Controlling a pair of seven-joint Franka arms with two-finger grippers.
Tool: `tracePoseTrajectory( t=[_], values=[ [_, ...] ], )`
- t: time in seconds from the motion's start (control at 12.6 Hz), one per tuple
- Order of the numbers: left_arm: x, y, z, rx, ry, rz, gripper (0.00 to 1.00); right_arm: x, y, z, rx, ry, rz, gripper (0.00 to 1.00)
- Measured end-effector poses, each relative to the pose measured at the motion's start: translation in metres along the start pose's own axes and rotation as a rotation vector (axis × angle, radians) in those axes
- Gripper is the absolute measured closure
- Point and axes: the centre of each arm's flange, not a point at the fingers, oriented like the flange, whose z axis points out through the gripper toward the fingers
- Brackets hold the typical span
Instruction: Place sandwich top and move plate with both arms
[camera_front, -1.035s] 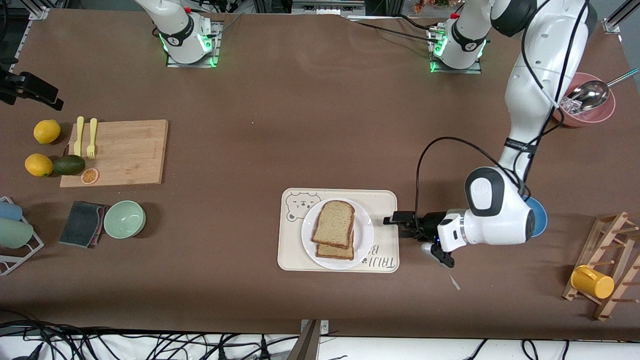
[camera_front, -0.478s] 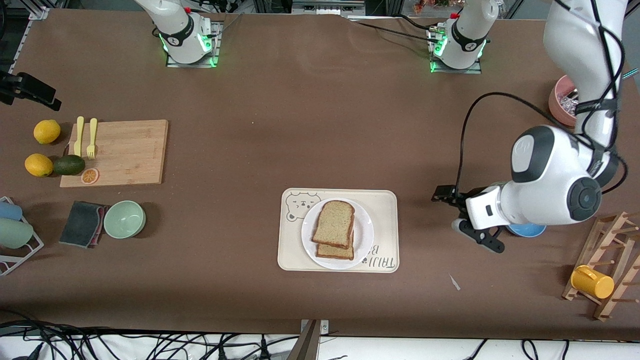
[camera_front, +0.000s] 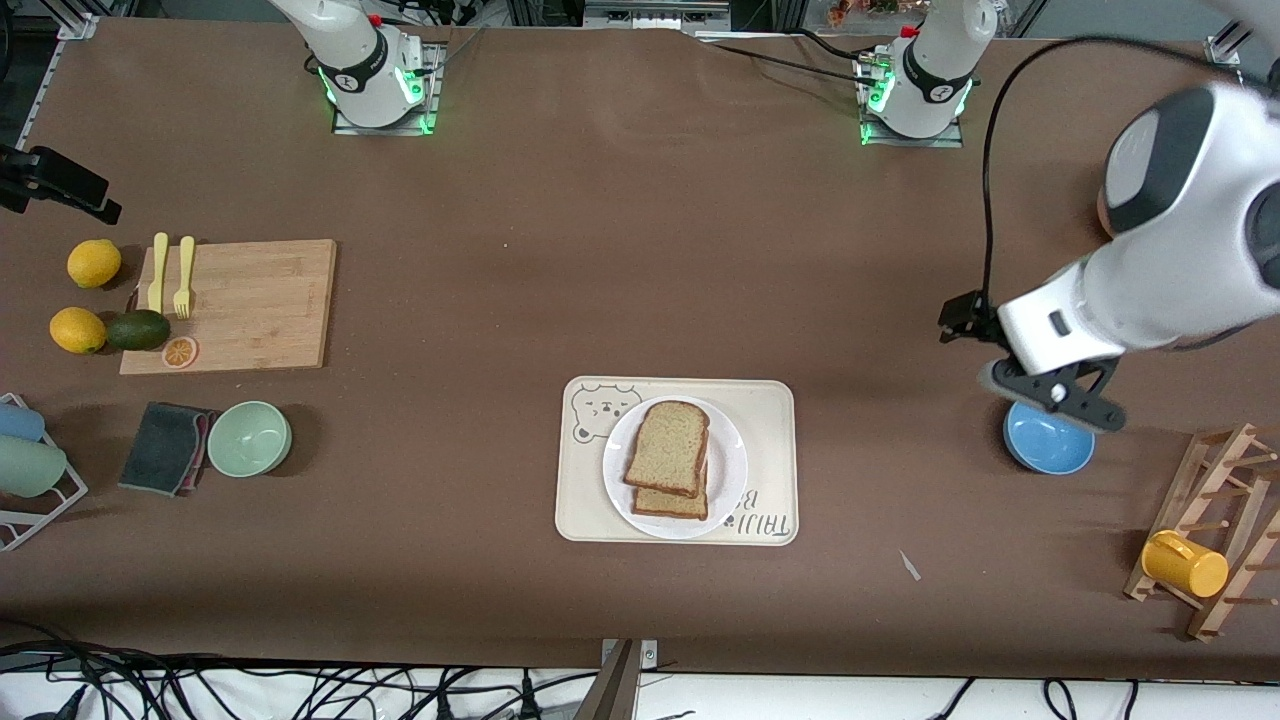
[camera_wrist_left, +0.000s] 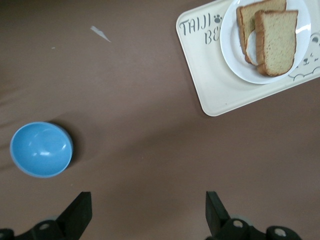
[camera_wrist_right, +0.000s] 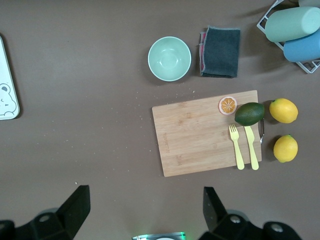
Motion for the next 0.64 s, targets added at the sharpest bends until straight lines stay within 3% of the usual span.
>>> tracePoseTrajectory(
  t=[0.24,0.48,0.64],
  values=[
    [-0.051,0.007,-0.04,0.05,0.028,-0.072,0.0,0.0,0.0,0.0,0.0,0.001,0.0,0.0],
    [-0.088,-0.043,-0.048,-0.011,0.049,-0.193,0.0,0.0,0.001,0.0,0.001,0.001,0.003,0.0],
    [-0.101,-0.05,-0.045,0.01,0.06,-0.209,0.0,0.0,0.002,0.0,0.001,0.002,0.004,0.0]
  ],
)
